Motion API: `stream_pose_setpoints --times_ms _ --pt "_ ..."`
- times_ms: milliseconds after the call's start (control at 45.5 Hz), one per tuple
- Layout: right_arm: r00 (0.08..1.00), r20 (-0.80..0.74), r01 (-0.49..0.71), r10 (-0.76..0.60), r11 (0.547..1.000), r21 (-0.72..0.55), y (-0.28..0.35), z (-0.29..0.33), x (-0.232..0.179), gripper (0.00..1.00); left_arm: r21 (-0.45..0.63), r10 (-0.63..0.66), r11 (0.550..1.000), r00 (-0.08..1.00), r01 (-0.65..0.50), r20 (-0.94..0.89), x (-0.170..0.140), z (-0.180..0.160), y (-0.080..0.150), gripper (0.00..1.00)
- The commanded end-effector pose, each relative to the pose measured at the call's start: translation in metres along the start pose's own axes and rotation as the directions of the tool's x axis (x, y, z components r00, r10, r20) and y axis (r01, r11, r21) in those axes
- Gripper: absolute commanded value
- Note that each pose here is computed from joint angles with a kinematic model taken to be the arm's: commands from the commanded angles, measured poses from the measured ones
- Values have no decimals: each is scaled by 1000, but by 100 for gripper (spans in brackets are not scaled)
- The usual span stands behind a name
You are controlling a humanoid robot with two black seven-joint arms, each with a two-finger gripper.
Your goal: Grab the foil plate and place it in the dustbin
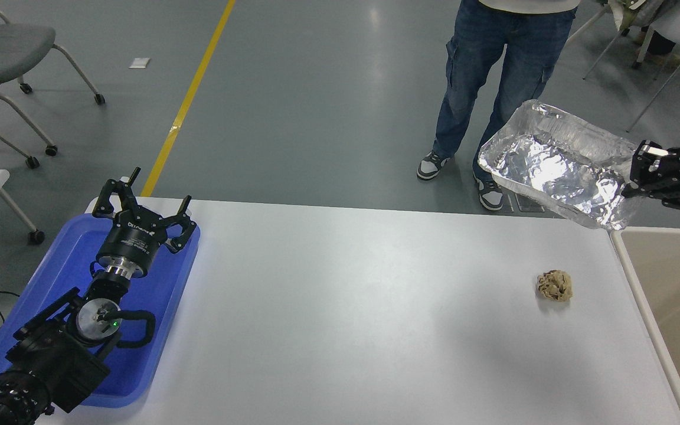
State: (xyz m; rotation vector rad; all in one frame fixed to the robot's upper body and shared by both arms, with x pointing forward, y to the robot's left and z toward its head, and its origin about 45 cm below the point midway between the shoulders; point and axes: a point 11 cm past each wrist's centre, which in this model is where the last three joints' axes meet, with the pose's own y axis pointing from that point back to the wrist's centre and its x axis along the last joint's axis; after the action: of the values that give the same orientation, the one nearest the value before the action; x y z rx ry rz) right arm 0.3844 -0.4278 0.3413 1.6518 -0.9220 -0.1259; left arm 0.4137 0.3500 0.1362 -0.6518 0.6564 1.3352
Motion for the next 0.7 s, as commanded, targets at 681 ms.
stream_pose_setpoints --times_ms 681 --pt "851 165 -393 498 813 -429 -28 179 70 0 0 -1 1000 1000 1 0 0 0 0 100"
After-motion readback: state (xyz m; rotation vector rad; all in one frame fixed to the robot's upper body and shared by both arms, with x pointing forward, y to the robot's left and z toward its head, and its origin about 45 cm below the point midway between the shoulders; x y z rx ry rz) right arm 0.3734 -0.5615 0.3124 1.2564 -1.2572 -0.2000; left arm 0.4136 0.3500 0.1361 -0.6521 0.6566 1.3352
